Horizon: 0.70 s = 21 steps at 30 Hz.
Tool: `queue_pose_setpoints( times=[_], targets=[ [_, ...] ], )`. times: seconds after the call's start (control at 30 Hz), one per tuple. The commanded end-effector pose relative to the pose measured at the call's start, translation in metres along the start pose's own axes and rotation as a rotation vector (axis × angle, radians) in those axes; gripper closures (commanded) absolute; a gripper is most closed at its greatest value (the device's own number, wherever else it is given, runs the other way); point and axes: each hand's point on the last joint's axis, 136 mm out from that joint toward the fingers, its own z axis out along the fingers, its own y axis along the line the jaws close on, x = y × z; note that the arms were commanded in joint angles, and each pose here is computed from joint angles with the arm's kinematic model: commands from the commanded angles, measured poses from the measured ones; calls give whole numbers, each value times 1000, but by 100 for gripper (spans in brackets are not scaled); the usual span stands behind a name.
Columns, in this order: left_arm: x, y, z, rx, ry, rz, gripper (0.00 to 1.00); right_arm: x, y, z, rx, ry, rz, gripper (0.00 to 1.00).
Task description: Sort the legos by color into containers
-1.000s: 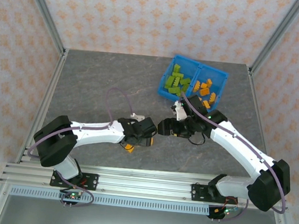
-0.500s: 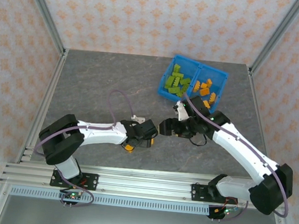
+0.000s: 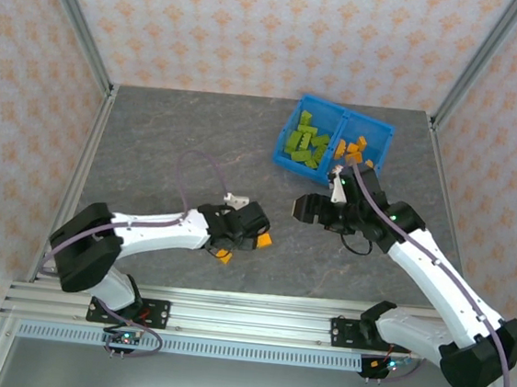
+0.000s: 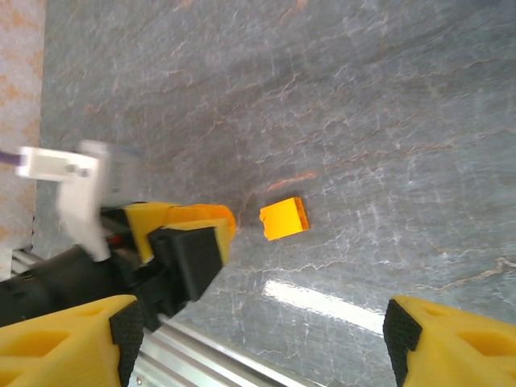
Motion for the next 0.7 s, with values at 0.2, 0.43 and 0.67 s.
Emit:
queue_pose_setpoints(
  times=[0.2,0.43,0.67],
  targets=[
    [-145,-124,-56,191,-393,131,44,-36,-57,-71,237,-458,172,20],
    [-213,-227,-21,343,-544,180,44,-21,-83,-109,233,-634,259,20],
    [-248,-278,31,375,-586,187,42,-11,-90,-123,244,-651,261,19]
  ],
)
